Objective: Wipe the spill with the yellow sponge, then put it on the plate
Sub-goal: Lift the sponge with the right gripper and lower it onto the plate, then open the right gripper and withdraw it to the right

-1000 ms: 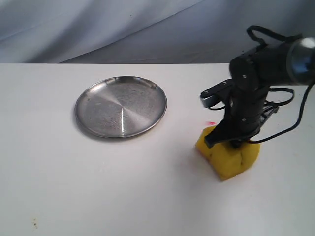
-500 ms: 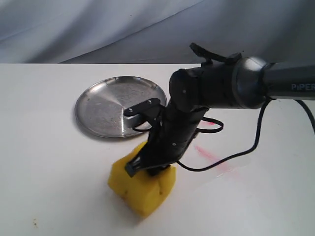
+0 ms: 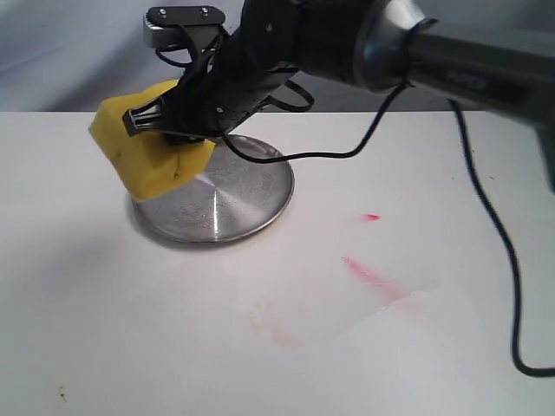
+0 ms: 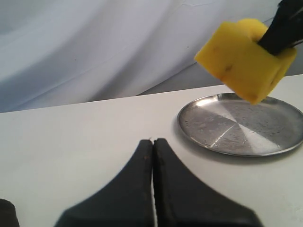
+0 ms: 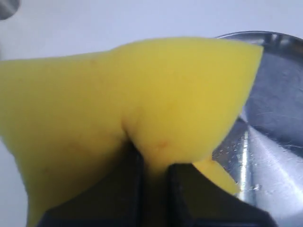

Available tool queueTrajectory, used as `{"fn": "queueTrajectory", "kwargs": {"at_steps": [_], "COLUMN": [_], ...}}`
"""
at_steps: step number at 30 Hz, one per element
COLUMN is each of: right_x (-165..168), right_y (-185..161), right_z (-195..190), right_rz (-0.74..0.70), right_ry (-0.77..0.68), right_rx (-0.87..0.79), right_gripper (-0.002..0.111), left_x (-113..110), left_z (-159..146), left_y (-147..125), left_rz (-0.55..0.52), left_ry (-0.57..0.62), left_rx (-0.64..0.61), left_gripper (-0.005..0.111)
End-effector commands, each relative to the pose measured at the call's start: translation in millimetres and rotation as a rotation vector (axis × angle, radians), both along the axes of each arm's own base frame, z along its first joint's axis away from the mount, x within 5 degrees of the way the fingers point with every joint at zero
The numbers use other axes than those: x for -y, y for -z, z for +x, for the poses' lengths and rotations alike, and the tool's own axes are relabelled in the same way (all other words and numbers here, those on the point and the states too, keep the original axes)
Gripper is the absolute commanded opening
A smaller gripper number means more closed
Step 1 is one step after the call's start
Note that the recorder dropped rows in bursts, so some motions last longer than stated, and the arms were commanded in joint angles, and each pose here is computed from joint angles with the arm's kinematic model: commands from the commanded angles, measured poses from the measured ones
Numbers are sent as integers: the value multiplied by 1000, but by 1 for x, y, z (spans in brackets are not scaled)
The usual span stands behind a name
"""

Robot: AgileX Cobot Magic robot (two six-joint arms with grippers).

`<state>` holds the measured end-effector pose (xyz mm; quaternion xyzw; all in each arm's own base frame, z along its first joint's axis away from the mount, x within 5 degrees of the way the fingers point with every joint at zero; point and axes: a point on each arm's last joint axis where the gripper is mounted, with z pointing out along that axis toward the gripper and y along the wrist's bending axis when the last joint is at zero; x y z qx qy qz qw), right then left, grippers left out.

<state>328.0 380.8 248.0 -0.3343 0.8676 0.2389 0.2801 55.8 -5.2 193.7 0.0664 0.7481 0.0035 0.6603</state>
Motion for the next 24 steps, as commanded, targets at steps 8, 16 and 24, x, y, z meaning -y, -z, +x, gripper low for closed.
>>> {"fn": "queueTrajectory", "kwargs": {"at_steps": [8, 16, 24], "right_x": [2, 11, 33], "right_y": [60, 56, -24], "right_z": [66, 67, 46], "right_rz": [-113, -203, -247], "right_ry": [187, 230, 294], "right_rx": [-72, -70, -7], "right_gripper": [18, 69, 23], "left_x": [0, 0, 0], "left_z": [0, 0, 0], "left_y": [-1, -1, -1], "left_rz": [-4, -4, -4], "left_ry": [0, 0, 0], "left_rx": [10, 10, 10], "left_gripper": [0, 0, 0]}}
